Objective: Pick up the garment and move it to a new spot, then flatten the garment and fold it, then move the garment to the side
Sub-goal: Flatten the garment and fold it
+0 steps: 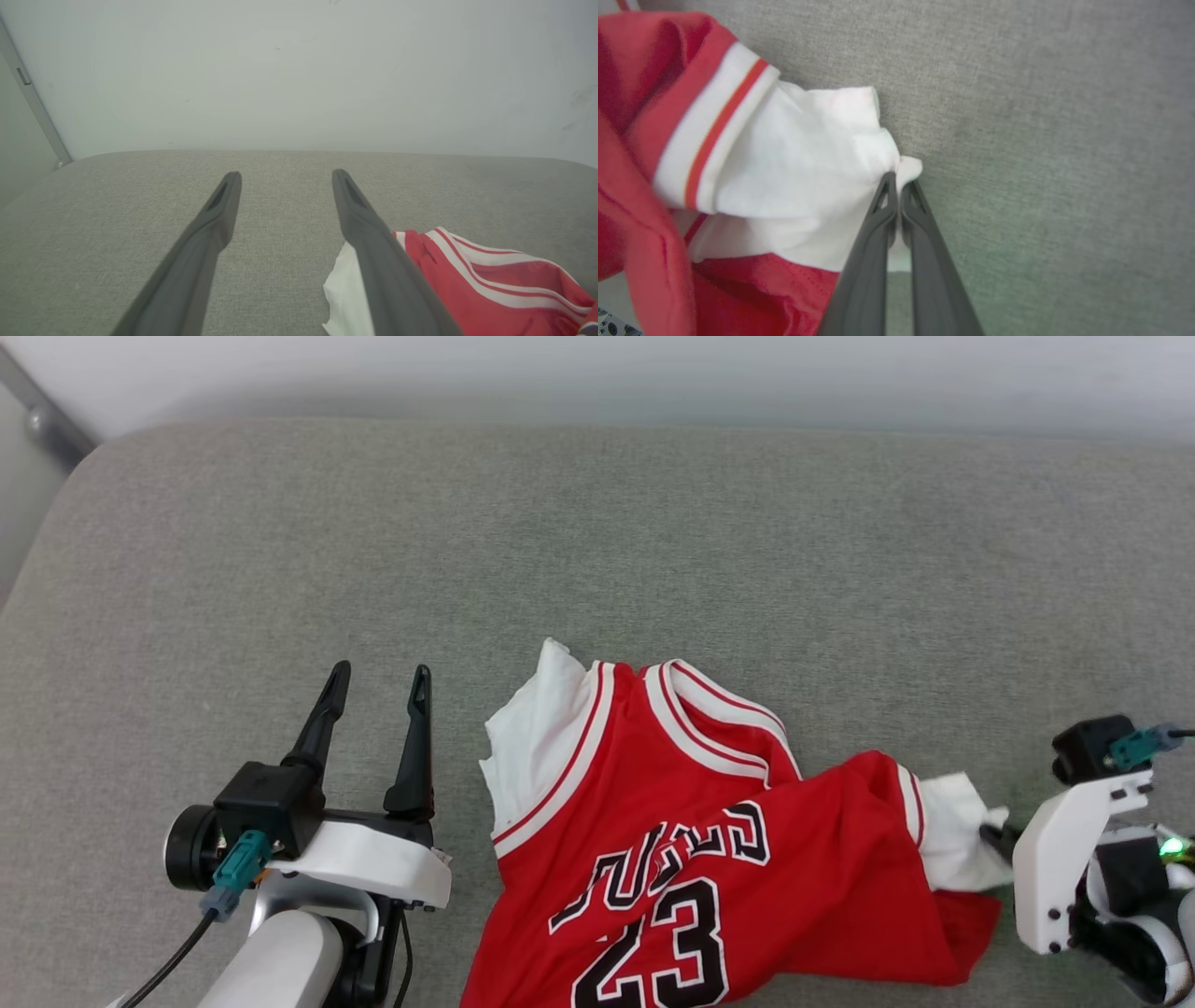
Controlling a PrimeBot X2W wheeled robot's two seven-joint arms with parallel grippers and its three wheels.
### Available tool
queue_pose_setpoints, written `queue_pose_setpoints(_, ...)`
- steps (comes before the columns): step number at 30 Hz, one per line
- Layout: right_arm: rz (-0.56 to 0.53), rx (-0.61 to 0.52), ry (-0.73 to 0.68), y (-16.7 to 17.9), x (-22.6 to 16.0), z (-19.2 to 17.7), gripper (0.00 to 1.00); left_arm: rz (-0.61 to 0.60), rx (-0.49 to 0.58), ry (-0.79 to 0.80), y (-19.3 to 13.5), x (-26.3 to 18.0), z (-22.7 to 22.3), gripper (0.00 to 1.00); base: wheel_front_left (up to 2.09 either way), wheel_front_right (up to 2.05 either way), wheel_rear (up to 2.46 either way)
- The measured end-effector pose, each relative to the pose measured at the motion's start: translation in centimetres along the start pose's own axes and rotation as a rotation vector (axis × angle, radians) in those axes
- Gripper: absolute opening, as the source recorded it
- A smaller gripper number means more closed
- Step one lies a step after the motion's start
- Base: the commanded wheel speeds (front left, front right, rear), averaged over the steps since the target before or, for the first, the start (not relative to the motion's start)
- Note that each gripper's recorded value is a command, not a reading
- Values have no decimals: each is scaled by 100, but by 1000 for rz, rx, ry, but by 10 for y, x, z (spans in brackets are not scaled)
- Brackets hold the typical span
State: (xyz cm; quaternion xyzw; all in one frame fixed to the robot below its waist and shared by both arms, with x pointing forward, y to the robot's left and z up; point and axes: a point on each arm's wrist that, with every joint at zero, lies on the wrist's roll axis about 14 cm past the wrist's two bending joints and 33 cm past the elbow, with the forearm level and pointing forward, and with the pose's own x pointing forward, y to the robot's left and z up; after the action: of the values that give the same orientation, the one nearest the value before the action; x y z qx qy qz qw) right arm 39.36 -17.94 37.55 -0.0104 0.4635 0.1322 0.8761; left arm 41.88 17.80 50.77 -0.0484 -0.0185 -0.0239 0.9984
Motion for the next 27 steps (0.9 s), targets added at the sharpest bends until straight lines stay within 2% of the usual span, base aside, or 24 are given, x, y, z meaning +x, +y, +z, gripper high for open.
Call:
queue_pose_setpoints(5,-103,-41,-223,-31,-30,58,0,-20,-1,-9,-7,4,2,100,0,0,0)
queue_pose_setpoints(9,-228,6,-332,-75,-57,81,0,-39,-1,-8,-13,8,0,100,0,0,0)
queue_pose_setpoints(14,-346,125,-339,-123,-66,62,0,-51,-3,15,-16,12,-9,100,0,0,0)
queue_pose_setpoints(18,-351,239,-262,-126,-48,12,0,-48,-1,33,-15,13,-15,100,0,0,0)
queue_pose_setpoints(20,-347,268,-252,-124,-43,1,0,-47,-2,35,-15,13,-16,100,0,0,0)
queue_pose_setpoints(21,-345,294,-253,-123,-40,-6,30,-45,-3,37,-14,13,-17,100,0,0,0)
queue_pose_setpoints(22,-353,324,-257,-124,-36,-18,49,-39,-2,42,-12,13,-18,100,0,0,0)
queue_pose_setpoints(23,-353,324,-257,-124,-36,-18,100,-39,-2,42,-12,13,-18,100,0,0,0)
queue_pose_setpoints(27,-363,342,-343,-124,-39,-19,100,-32,-5,46,-10,9,-17,100,0,0,0)
